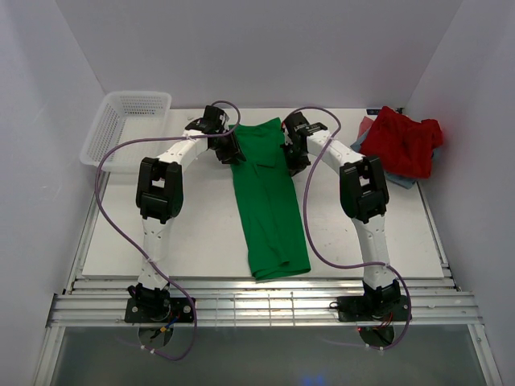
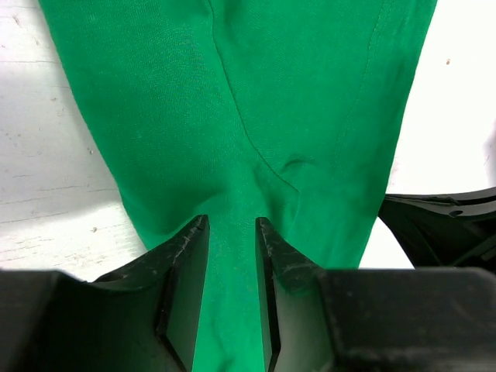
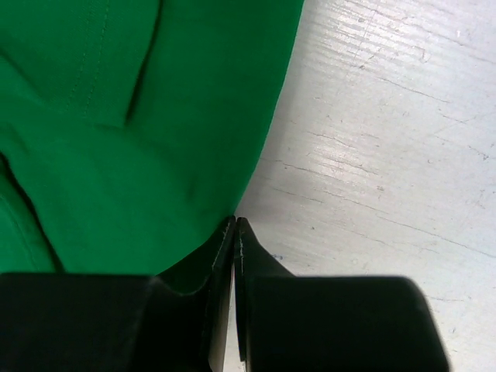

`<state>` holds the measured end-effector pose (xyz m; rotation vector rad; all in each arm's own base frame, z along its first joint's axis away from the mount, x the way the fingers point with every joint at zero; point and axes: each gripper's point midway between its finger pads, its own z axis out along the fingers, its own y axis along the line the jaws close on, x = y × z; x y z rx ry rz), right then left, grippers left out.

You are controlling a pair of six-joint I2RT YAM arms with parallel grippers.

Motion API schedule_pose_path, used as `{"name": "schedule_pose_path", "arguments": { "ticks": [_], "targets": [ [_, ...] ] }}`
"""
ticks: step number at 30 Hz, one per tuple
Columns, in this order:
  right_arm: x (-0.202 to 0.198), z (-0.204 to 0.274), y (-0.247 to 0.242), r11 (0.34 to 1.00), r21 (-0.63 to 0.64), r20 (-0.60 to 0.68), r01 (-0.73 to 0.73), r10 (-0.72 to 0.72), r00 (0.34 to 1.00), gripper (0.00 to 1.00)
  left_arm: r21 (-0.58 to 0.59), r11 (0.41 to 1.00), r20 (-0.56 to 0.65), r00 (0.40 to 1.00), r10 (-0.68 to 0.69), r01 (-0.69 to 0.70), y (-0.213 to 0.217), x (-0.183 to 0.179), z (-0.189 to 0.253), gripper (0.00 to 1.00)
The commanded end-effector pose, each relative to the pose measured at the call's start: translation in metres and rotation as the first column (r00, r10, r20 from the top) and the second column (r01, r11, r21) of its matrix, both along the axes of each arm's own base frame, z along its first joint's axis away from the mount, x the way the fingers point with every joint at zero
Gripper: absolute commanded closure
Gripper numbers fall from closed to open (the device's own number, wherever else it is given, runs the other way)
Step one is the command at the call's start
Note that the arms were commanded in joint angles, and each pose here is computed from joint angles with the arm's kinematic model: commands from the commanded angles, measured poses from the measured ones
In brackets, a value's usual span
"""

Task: Fold and stack the t-shirts
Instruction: Fold the tshirt

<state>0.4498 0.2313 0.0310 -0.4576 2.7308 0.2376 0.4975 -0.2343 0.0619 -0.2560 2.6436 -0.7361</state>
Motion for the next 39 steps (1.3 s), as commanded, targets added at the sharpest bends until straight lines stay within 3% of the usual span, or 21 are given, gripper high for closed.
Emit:
{"name": "schedule_pose_path", "arguments": {
  "ticks": [1, 9, 23, 33, 39],
  "targets": [
    [0.015, 0.051, 0.009, 0.998, 0.068, 0.109, 0.007, -0.014, 0.994, 0.92, 0.006, 1.000, 0.030, 1.000, -0.007, 0.006, 0.002, 0.001, 0.011, 0.60],
    [0.026, 0.079, 0.008, 0.998, 0.065, 0.176, 0.015, -0.026, 0.984, 0.92, 0.013, 1.000, 0.024, 1.000, -0.009, 0.008, 0.003, -0.001, 0.008, 0.60],
    [-0.008, 0.002, 0.027, 0.988, 0.144, -0.041, -0.050, 0.057, 0.998, 0.92, 0.031, 1.000, -0.013, 1.000, -0.001, 0.001, 0.007, -0.005, -0.008, 0.62],
    [-0.048, -0.015, 0.009, 0.995, 0.085, -0.122, -0.053, 0.063, 0.990, 0.92, 0.051, 0.998, -0.083, 0.996, -0.015, 0.020, 0.008, -0.013, -0.047, 0.63],
    [-0.076, -0.017, 0.013, 0.993, 0.105, -0.173, -0.061, 0.078, 0.982, 0.92, 0.040, 0.999, -0.062, 0.998, -0.012, 0.015, 0.002, 0.004, -0.050, 0.63]
  ]
}}
